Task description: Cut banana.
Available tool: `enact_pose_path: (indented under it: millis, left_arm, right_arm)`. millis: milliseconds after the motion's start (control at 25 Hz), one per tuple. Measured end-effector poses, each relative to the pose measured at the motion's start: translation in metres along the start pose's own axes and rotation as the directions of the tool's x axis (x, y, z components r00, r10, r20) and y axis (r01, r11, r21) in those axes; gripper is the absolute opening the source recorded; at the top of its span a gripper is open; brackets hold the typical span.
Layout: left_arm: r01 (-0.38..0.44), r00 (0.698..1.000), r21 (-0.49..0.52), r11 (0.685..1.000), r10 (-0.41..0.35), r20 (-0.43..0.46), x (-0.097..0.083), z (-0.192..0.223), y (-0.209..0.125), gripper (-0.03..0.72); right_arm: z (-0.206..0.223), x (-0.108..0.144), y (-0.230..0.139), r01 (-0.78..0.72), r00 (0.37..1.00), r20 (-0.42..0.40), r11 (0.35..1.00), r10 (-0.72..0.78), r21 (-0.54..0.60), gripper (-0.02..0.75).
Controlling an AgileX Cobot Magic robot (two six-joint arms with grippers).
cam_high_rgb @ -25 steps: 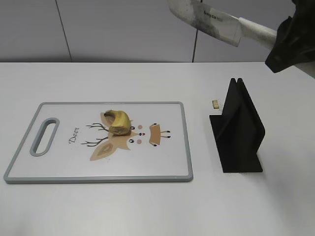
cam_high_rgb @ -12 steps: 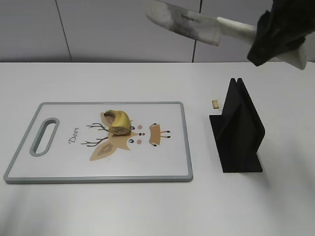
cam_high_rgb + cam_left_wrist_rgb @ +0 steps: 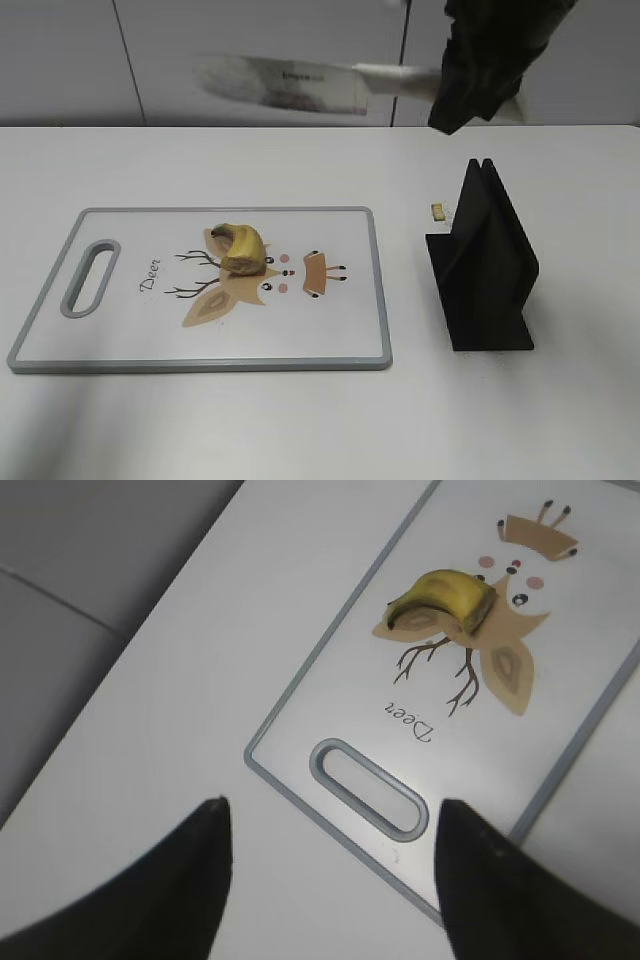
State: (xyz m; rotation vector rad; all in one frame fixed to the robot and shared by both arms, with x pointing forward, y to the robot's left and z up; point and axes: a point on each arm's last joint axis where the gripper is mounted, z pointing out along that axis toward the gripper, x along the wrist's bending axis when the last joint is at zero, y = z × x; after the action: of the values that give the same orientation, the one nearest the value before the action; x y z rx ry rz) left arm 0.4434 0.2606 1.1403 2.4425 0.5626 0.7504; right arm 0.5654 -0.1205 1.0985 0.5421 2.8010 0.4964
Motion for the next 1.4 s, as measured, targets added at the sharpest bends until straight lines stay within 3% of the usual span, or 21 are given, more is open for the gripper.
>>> enact_pose_path:
  millis: [160,320,440,600,840,1160,1400]
  left_arm:
    - [-0.159,0.986,0.009,0.987,0.158,0.054,0.008,0.019,0.0,0.601]
    - [-0.248,0.961,-0.004,0.969,0.246,0.124,0.012,0.041,-0.003,0.593]
    - [-0.298,0.94,-0.077,0.951,0.307,0.15,0.014,0.055,0.0,0.589]
    - [-0.302,0.933,-0.161,0.94,0.326,0.152,0.015,0.067,0.006,0.589]
    - [-0.349,0.909,-0.185,0.919,0.38,0.171,0.007,0.095,0.019,0.589]
    - [-0.417,0.88,-0.165,0.894,0.443,0.173,-0.002,0.126,0.028,0.589]
    - [-0.412,0.881,-0.161,0.897,0.437,0.18,-0.003,0.13,0.027,0.58]
  right_arm:
    - [0.028,-0.006,0.003,0.176,0.982,-0.085,0.983,-0.17,0.058,0.17]
    - [0.04,-0.013,0.01,0.263,0.961,-0.101,0.964,-0.257,0.05,0.17]
    - [0.042,-0.012,0.017,0.336,0.934,-0.123,0.942,-0.334,-0.004,0.17]
    - [0.041,-0.01,0.023,0.385,0.911,-0.121,0.919,-0.393,-0.088,0.17]
    - [0.041,-0.008,0.029,0.399,0.901,-0.114,0.903,-0.418,-0.16,0.17]
    - [0.042,-0.007,0.03,0.397,0.899,-0.122,0.901,-0.42,-0.177,0.17]
    - [0.06,-0.008,0.029,0.386,0.898,-0.159,0.909,-0.41,-0.16,0.17]
